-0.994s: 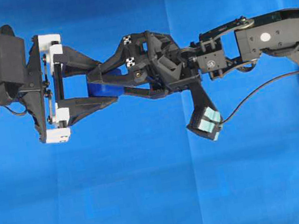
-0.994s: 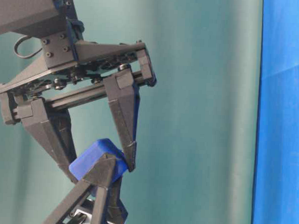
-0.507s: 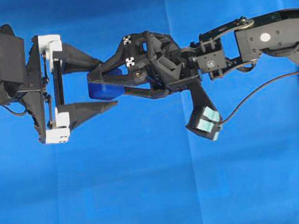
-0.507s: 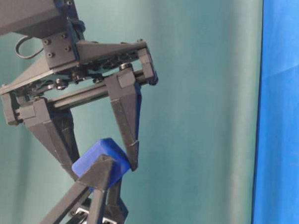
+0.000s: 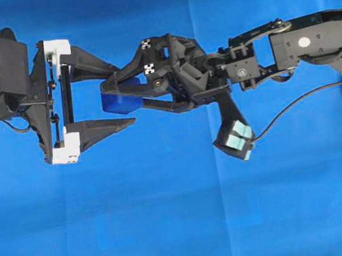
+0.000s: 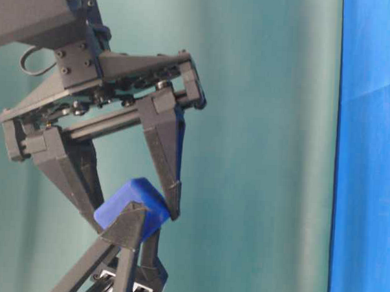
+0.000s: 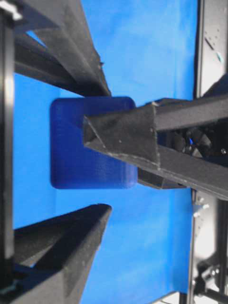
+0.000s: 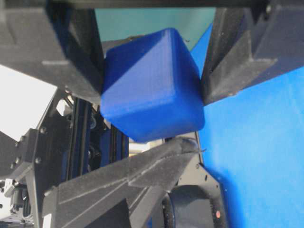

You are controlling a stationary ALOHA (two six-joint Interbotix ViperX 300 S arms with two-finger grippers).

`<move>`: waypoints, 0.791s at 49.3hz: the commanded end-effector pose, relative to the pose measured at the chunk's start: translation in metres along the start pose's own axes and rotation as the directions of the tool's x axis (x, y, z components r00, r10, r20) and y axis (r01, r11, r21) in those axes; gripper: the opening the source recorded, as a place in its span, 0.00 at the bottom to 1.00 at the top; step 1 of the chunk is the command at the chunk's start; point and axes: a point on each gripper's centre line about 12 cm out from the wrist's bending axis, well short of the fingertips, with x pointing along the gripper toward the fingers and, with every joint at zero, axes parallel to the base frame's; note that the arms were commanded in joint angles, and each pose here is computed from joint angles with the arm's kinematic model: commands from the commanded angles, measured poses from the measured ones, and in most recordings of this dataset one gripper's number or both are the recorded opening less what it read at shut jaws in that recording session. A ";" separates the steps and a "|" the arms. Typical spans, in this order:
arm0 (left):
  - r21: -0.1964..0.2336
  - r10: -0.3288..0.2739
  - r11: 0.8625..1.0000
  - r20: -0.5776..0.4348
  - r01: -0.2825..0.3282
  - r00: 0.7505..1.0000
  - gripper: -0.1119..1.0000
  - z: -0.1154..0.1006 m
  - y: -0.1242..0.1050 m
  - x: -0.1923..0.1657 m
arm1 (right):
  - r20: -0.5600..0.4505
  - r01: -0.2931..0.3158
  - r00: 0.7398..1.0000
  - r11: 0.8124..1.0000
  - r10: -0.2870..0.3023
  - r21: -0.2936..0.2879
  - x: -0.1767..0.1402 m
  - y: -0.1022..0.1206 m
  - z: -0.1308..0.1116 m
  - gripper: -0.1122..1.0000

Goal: Handover the blue block to the right arm after grasping it with the left arm, then place it in the designated position.
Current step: 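Open the left gripper and pull the cube away with the right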

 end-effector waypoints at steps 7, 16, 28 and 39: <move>0.007 -0.003 1.000 0.043 0.003 0.999 0.94 0.012 -0.001 -0.003 | 0.025 0.053 0.998 0.999 -0.053 0.001 -0.028 -0.015 0.010 0.57; 0.010 -0.003 1.000 0.043 0.003 0.999 0.94 0.012 -0.001 -0.003 | 0.031 0.052 0.998 0.999 -0.052 0.000 -0.049 -0.008 0.012 0.57; 0.007 -0.003 1.000 0.041 0.003 0.999 0.94 0.012 -0.001 -0.003 | 0.029 0.051 0.998 0.999 -0.051 0.012 -0.080 0.000 0.015 0.57; 0.008 -0.003 1.000 0.043 0.003 0.999 0.94 0.012 -0.001 -0.003 | -0.005 0.026 1.000 0.999 -0.026 0.039 -0.095 0.007 0.014 0.57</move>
